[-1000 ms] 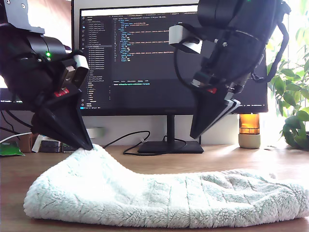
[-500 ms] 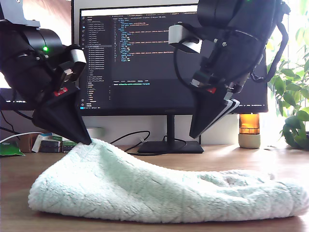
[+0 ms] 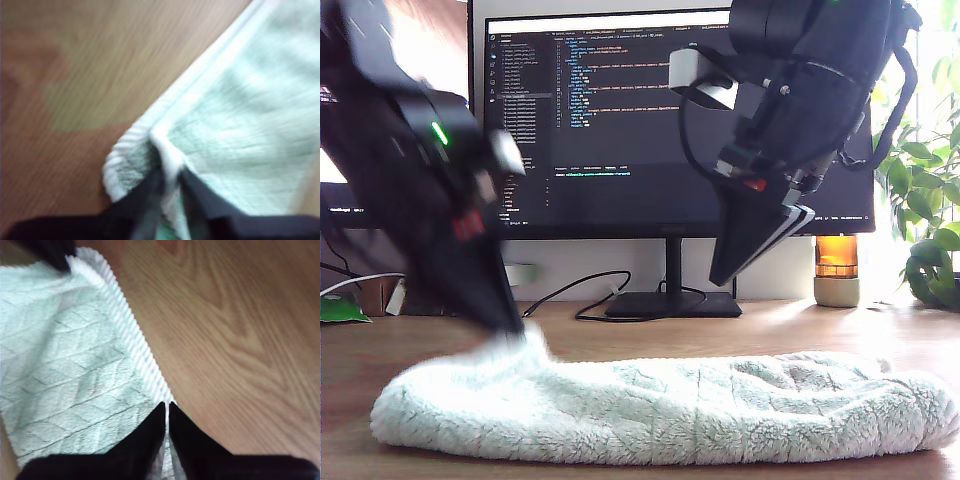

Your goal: Fold the tea towel to a neat square and place it to the right

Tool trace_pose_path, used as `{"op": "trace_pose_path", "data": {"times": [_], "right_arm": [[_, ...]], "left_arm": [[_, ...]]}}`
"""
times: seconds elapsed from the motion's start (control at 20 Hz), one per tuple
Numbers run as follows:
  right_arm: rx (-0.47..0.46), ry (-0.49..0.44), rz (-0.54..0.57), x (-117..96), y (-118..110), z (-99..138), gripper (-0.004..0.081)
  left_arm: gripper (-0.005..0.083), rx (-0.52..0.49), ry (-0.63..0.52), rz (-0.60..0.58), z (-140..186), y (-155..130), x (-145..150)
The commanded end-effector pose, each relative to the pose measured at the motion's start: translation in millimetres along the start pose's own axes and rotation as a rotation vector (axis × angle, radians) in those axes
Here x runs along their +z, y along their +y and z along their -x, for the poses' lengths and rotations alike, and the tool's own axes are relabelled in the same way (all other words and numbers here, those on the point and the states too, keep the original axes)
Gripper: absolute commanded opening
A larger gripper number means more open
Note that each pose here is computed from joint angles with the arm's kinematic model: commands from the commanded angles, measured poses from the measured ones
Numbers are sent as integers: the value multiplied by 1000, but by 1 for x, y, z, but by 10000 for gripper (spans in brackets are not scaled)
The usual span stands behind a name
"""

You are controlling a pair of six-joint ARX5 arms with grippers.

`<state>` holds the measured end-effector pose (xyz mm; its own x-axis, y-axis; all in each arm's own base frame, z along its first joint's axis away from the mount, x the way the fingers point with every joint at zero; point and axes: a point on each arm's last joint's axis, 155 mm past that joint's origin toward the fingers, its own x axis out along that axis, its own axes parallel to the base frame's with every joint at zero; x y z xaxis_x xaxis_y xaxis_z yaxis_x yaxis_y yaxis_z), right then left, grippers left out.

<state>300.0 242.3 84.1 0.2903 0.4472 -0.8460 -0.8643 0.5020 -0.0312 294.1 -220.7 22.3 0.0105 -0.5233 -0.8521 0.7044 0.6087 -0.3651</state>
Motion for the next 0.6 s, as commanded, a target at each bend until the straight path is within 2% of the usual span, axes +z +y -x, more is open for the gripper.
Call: {"op": "trace_pose_path", "data": {"times": [0.0,0.15,0.3,0.45,0.55], "right_arm": [[8,-12,0,1,3,5,-11],[13,-14,-1,1,4,5,-11],[14,-14,-2,1,4,5,-11],[14,-13,-3,1,4,5,-11],[15,-12,-3,0,5,5,-11]], "left_arm": [[132,50,-9,-7,1,10,3],[134,120,3,0,4,26,0],[143,137,6,12,6,32,-2],[249,135,10,13,6,31,-2],[258,130,5,11,7,30,-1]]}}
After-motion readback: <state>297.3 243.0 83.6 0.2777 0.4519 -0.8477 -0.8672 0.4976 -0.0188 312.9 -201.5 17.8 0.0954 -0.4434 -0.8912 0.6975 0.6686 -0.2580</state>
